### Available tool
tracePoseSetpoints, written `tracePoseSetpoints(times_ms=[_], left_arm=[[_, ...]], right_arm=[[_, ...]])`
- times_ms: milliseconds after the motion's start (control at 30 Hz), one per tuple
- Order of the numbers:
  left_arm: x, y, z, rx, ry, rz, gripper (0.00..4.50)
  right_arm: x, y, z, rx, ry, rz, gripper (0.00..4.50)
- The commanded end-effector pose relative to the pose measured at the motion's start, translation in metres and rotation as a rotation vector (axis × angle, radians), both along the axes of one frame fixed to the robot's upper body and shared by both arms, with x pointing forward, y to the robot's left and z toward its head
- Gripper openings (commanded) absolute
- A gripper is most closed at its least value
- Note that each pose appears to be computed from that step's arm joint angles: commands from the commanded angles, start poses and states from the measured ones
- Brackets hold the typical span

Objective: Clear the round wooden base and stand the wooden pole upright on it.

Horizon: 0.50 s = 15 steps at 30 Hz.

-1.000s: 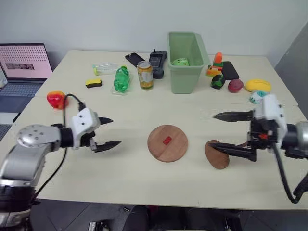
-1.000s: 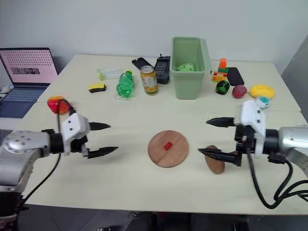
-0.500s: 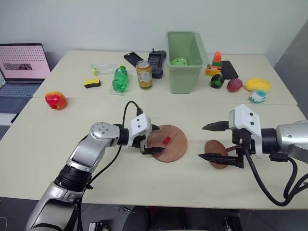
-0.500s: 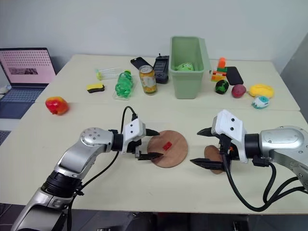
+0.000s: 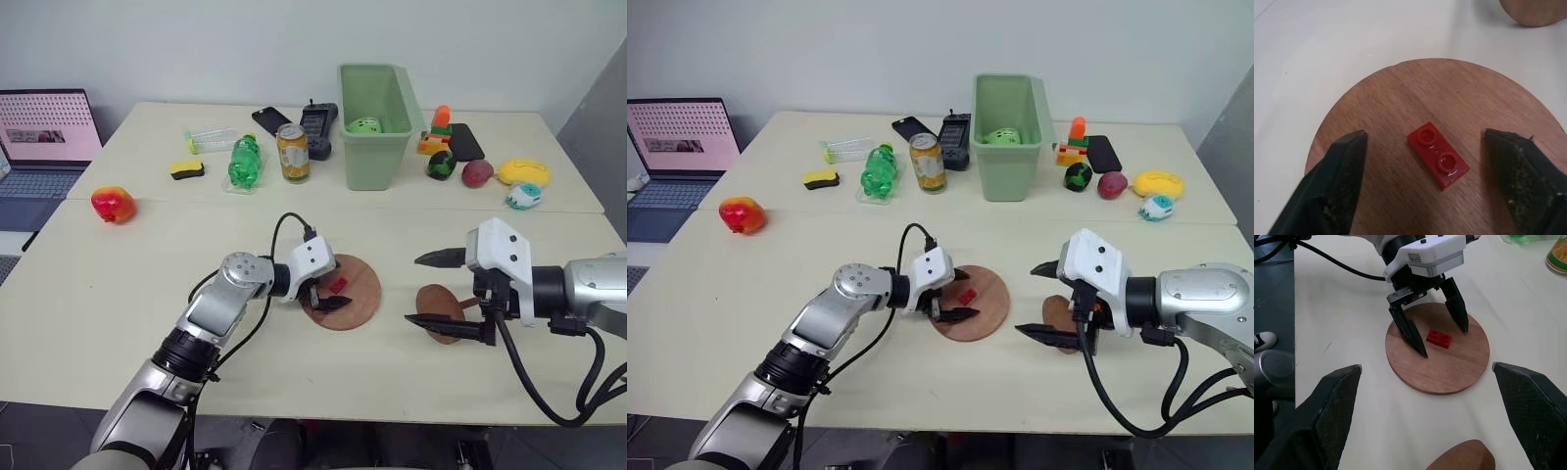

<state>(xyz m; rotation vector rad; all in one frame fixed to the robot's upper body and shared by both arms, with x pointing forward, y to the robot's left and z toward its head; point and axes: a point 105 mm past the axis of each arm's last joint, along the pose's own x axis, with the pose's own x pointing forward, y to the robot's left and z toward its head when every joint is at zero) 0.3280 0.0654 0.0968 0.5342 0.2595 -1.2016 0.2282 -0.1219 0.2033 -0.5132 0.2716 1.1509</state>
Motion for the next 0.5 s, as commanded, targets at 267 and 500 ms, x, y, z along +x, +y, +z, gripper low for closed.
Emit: tracePoseSetpoints(times_ms=[267, 500], left_arm=[[-0.0033, -0.0047, -0.0031, 0.014, -0.012, -0.019, 1.55], [-0.0044, -0.0024, -0.0037, 0.036, -0.025, -0.031, 0.47]], right_arm=[[-0.0008, 0.0027, 0.009, -0.002, -0.063, 0.025, 4.5], [0.0005, 0.0026, 0.0093, -0.011, -0.071, 0.031, 4.5]])
